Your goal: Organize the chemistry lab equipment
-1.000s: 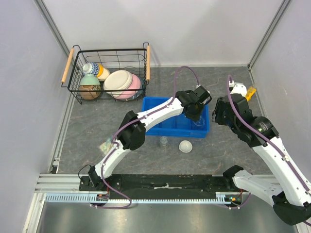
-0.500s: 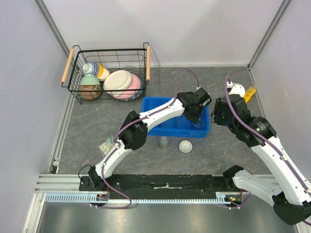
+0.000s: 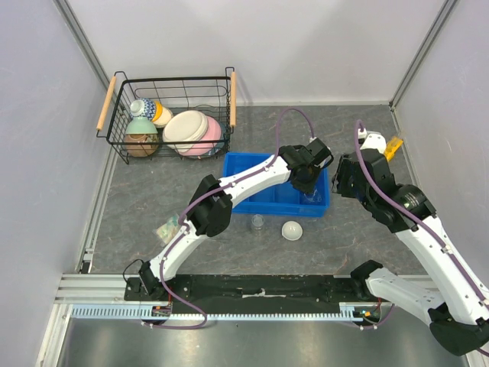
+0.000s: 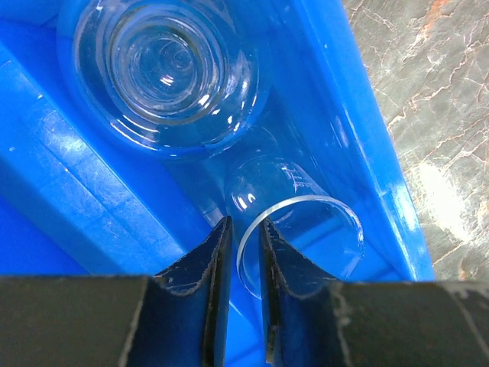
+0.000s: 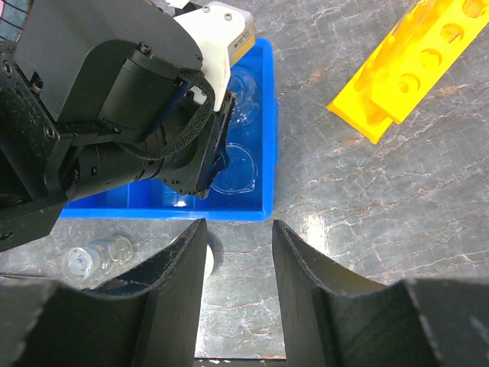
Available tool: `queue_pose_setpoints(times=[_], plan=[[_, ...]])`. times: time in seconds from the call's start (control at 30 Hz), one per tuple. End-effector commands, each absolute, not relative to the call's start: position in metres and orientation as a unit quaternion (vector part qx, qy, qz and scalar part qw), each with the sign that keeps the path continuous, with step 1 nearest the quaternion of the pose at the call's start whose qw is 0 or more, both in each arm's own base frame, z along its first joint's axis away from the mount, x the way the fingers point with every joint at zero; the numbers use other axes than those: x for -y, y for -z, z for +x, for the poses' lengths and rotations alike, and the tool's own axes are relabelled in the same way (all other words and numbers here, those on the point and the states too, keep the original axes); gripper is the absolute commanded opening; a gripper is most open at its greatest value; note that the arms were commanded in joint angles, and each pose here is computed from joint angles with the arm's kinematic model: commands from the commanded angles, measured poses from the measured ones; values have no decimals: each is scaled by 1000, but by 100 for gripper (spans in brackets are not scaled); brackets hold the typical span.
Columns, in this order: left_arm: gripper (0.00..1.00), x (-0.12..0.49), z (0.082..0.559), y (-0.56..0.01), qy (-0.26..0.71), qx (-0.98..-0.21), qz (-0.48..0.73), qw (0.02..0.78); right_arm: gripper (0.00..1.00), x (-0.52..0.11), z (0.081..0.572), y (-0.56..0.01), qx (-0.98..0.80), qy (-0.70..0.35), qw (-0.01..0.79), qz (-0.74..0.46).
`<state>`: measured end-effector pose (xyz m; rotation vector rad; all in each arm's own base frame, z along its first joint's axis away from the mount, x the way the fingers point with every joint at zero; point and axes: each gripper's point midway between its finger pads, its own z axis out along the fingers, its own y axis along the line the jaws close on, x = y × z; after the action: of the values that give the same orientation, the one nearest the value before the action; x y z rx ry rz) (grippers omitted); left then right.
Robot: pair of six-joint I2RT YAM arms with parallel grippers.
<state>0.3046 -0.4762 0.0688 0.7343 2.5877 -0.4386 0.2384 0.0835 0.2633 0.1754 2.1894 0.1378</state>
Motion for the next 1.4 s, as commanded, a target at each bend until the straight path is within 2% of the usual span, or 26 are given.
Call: queue_pose_setpoints(times=[0.0,0.43,0.77,0.93,1.13,1.37], plan=[[27,488,309,-107,179,-911,277,248,47,-84,238,-273,-878,-67,469,71],[36,464,302,-144,158,-913,273,257,48,-85,236,-276,-877,-74,470,73],[37,437,296,-185,138,-912,267,279,49,-92,238,-279,-879,-85,465,64],[38,410,293,-215,120,-910,253,307,52,-100,242,-284,-881,-96,460,51],[38,366,273,-212,88,-921,236,296,55,-122,243,-292,-887,-132,443,10],[43,313,240,-235,108,-920,201,318,58,-160,240,-279,-893,-187,407,-43]])
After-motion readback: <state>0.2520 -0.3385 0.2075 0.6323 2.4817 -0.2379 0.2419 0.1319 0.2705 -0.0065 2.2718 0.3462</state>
